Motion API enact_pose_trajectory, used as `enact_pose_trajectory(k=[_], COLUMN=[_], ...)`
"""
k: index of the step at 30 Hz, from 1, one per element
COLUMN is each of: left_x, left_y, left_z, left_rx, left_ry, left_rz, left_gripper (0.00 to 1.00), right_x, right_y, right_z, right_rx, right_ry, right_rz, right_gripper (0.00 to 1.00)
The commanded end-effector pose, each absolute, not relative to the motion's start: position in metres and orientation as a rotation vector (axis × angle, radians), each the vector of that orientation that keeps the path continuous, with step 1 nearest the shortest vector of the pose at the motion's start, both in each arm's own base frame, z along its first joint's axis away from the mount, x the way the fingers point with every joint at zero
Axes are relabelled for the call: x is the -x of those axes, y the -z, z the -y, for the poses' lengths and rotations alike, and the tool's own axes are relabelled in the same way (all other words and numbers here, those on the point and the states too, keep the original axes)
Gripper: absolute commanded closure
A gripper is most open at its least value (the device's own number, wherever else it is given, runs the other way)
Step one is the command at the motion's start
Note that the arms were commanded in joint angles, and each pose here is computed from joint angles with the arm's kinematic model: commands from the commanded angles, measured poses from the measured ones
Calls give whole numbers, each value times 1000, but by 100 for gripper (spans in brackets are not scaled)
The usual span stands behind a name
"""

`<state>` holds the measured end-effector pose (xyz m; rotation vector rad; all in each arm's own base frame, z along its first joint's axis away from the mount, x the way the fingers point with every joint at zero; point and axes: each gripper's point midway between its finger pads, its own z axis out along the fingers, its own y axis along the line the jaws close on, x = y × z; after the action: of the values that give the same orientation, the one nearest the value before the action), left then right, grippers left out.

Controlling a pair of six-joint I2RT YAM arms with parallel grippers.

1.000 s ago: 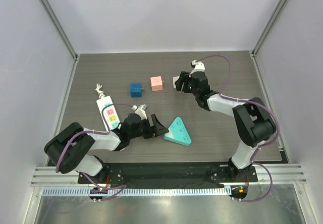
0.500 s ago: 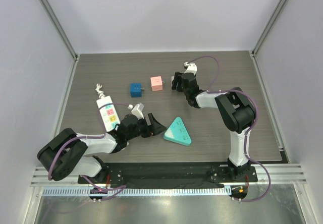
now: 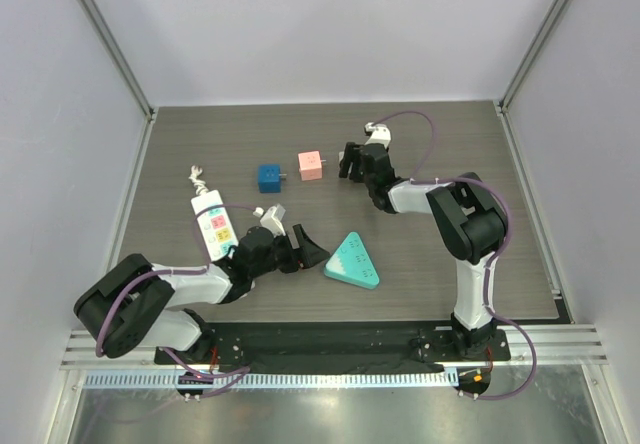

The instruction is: Pull the plug off the socket

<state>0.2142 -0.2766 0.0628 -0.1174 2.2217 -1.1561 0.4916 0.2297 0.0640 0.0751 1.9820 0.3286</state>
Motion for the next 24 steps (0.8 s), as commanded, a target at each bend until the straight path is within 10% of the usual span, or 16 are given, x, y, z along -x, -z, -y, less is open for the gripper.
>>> enact_pose_trajectory(k=[1, 24], left_x=[-218, -219], left_y=[-66, -63], left_z=[275, 279], left_rx=[99, 86], left_ry=[1133, 1135], left_rz=[-2195, -2215], left_gripper=[19, 19], right_x=[-489, -492], right_y=[-65, -101], right_z=[-238, -242], right_rx=[-51, 39], right_ry=[-365, -352], right_rz=[-1995, -1982], right_gripper=[26, 8])
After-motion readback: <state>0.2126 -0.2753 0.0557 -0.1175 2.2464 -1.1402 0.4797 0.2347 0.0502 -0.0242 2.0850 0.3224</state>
